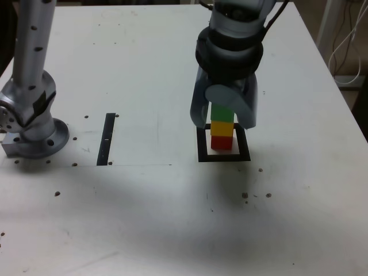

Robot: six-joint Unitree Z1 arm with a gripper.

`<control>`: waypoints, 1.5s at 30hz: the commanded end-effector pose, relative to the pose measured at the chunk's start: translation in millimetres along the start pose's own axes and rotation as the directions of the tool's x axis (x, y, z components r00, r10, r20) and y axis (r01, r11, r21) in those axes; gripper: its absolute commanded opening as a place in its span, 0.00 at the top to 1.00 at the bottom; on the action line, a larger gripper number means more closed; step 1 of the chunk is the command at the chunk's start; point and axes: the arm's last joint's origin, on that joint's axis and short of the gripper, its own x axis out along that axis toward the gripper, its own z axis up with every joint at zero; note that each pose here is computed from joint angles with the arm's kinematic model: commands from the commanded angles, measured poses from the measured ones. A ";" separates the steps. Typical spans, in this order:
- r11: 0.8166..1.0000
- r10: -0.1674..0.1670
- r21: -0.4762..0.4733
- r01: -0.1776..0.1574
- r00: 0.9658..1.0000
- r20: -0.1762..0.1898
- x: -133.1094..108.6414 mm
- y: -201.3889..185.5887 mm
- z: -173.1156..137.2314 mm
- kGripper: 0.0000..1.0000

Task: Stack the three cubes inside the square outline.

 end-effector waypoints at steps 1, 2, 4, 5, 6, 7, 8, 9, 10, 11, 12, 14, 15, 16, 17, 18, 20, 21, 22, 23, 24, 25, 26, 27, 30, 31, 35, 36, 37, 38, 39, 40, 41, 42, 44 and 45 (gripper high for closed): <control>1.000 0.003 -0.005 -0.003 1.000 0.026 -12.8 5.0 -12.0 0.01; 1.000 0.003 -0.006 -0.003 0.999 0.033 -16.5 6.3 -16.0 0.01; 1.000 0.005 -0.007 -0.004 0.999 0.046 -24.5 9.1 -25.2 0.01; 1.000 0.005 -0.007 -0.005 0.998 0.055 -28.7 10.9 -30.0 0.01; 1.000 0.005 -0.006 -0.004 0.998 0.065 -32.9 12.7 -34.8 0.01; 1.000 0.004 -0.005 -0.003 0.997 0.077 -37.1 14.8 -39.6 0.01; 1.000 0.002 -0.003 -0.002 0.996 0.088 -41.1 17.2 -44.2 0.01; 1.000 -0.001 0.001 0.001 0.995 0.099 -44.7 19.8 -48.9 0.01; 1.000 -0.004 0.004 0.004 0.994 0.107 -47.7 22.6 -53.8 0.01; 1.000 -0.009 0.008 0.008 0.994 0.111 -49.8 25.4 -59.0 0.01; 1.000 -0.013 0.010 0.012 0.994 0.112 -50.9 28.1 -64.7 0.01; 1.000 -0.021 0.013 0.020 0.995 0.101 -49.9 33.3 -77.3 0.01; 1.000 -0.025 0.011 0.024 0.995 0.092 -48.0 35.6 -84.1 0.01; 1.000 -0.028 0.008 0.028 0.996 0.080 -45.2 37.9 -91.0 0.01; 0.999 -0.032 0.005 0.032 0.997 0.068 -41.8 40.0 -98.1 0.01; 0.999 -0.036 0.000 0.036 0.998 0.055 -38.1 42.0 -105.5 0.01; 0.999 -0.044 -0.015 0.045 0.999 0.028 -28.5 46.4 -124.0 0.01; 0.999 -0.047 -0.023 0.048 0.999 0.019 -24.1 48.1 -132.4 0.01; 0.998 -0.049 -0.033 0.050 0.999 0.014 -19.4 49.7 -141.2 0.01; 0.998 -0.051 -0.044 0.051 0.999 0.012 -14.5 51.2 -149.8 0.01; 0.997 -0.052 -0.055 0.053 0.999 0.013 -9.2 52.4 -158.0 0.01; 0.996 -0.053 -0.066 0.054 0.998 0.016 -3.6 53.4 -165.5 0.01; 0.996 -0.054 -0.076 0.055 0.998 0.020 2.2 54.0 -172.0 0.01; 0.995 -0.055 -0.083 0.057 0.998 0.024 8.2 54.4 -177.3 0.01; 0.994 -0.061 -0.095 0.063 0.998 0.022 26.5 53.7 -186.4 0.01; 0.993 -0.065 -0.095 0.066 0.998 0.018 32.5 52.9 -187.6 0.01; 0.992 -0.079 -0.094 0.079 0.997 0.005 55.0 48.4 -189.4 0.01; 0.992 -0.082 -0.094 0.082 0.997 0.001 61.3 46.9 -189.9 0.01; 0.992 -0.084 -0.093 0.083 0.996 -0.003 65.6 45.8 -190.6 0.01; 0.992 -0.085 -0.094 0.084 0.996 -0.008 69.4 44.9 -191.4 0.01; 0.992 -0.086 -0.094 0.084 0.996 -0.015 72.8 44.0 -192.5 0.01; 0.992 -0.087 -0.095 0.084 0.996 -0.023 75.9 43.2 -193.6 0.01; 0.992 -0.088 -0.096 0.085 0.996 -0.030 78.8 42.5 -194.7 0.01; 0.992 -0.089 -0.097 0.085 0.995 -0.037 81.3 41.8 -195.8 0.01; 0.991 -0.093 -0.100 0.088 0.994 -0.050 85.6 40.5 -198.3 0.01; 0.991 -0.095 -0.101 0.089 0.994 -0.056 87.3 40.0 -199.3 0.01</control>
